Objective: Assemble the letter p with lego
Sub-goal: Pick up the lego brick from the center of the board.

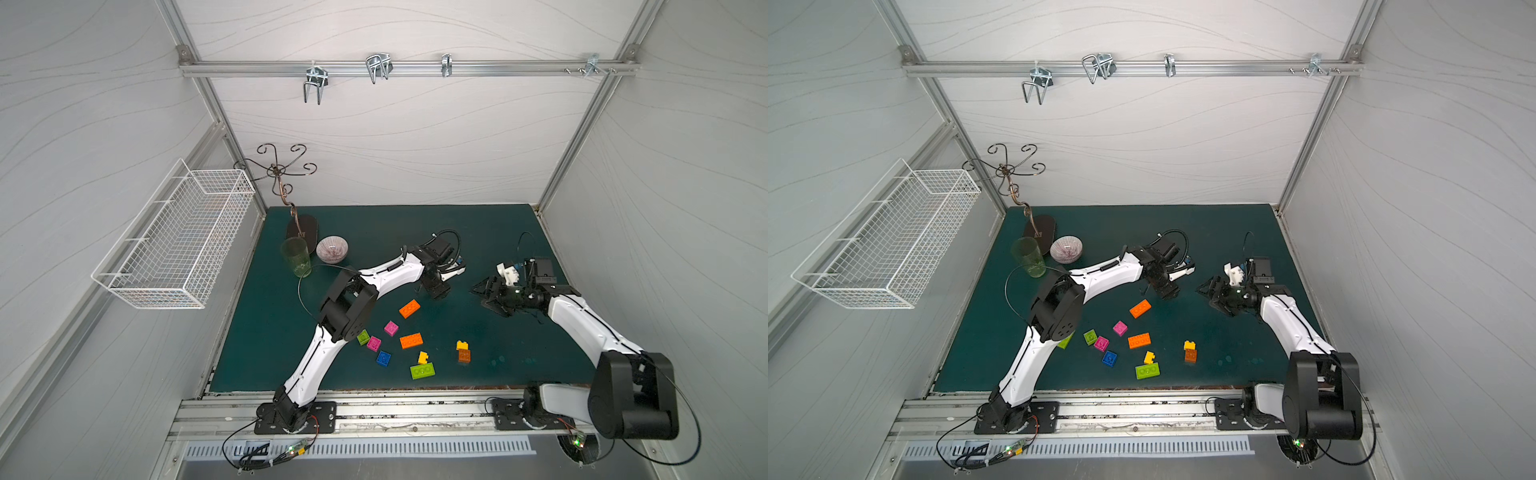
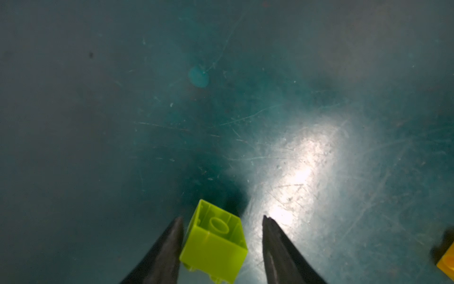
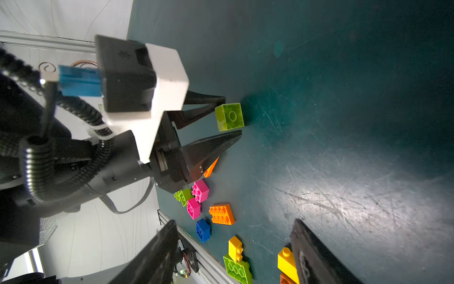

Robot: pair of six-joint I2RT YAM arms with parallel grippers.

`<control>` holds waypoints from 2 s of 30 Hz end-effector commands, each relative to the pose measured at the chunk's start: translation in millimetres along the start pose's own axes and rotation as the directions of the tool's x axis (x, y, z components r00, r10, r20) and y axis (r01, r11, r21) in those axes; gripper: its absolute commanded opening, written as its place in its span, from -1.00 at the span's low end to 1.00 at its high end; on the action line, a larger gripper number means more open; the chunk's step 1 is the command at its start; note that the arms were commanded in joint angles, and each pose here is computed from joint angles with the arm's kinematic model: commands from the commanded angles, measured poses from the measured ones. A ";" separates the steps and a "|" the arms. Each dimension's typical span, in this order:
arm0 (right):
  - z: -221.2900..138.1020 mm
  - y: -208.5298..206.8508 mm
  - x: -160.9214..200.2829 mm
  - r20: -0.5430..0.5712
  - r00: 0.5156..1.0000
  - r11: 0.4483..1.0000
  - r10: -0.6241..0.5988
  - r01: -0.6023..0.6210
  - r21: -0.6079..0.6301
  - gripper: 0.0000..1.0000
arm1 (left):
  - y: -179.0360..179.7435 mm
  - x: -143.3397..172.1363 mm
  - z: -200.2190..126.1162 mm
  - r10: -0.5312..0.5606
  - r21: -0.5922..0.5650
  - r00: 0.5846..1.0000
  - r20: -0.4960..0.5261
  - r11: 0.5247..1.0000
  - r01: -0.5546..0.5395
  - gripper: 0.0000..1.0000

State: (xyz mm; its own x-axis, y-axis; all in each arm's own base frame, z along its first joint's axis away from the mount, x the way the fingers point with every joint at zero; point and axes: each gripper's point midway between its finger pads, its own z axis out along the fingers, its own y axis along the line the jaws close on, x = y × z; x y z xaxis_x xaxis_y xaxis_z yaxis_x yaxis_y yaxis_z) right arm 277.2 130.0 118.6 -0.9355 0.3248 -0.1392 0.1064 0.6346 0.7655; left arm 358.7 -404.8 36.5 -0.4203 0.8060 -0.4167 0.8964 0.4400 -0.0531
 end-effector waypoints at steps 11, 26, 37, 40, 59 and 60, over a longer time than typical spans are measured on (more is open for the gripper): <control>5.4 -1.5 1.0 -0.023 1.000 1.000 -0.003 0.003 -0.031 0.51 | -2.1 21.9 -4.8 -0.023 -0.012 0.999 -0.022 1.000 0.022 0.18; 5.2 -1.3 3.8 -0.031 1.000 0.999 -0.005 0.004 -0.035 0.52 | 10.0 6.7 -2.3 0.049 -0.028 0.999 0.015 0.998 -0.048 0.42; 7.8 -2.5 2.1 -0.031 0.999 0.999 -0.004 0.003 -0.039 0.53 | 4.2 7.7 6.5 0.066 0.012 0.998 -0.024 0.998 -0.066 0.09; 9.1 -2.8 1.9 -0.036 0.999 0.999 -0.001 0.000 -0.043 0.53 | 1.5 11.0 6.4 0.049 0.022 0.998 -0.031 0.999 -0.049 0.08; 14.9 0.3 5.9 -0.068 0.998 0.996 -0.004 -0.002 -0.085 0.56 | -13.0 17.1 -14.0 -0.040 0.038 0.998 0.055 0.999 0.038 -0.34; 15.9 1.3 6.5 -0.075 0.997 0.996 -0.006 -0.001 -0.091 0.56 | -15.4 15.8 -19.2 -0.045 0.039 0.996 0.074 0.998 0.042 -0.34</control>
State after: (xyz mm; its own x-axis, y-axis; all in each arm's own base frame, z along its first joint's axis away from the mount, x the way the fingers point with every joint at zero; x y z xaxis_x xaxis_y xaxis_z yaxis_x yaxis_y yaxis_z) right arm 279.5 139.0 110.5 -0.9492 0.2965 -0.1053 0.0943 0.5873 0.8038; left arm 338.4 -383.6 20.5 -0.4500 0.7961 -0.4046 0.8856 0.4560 -0.0877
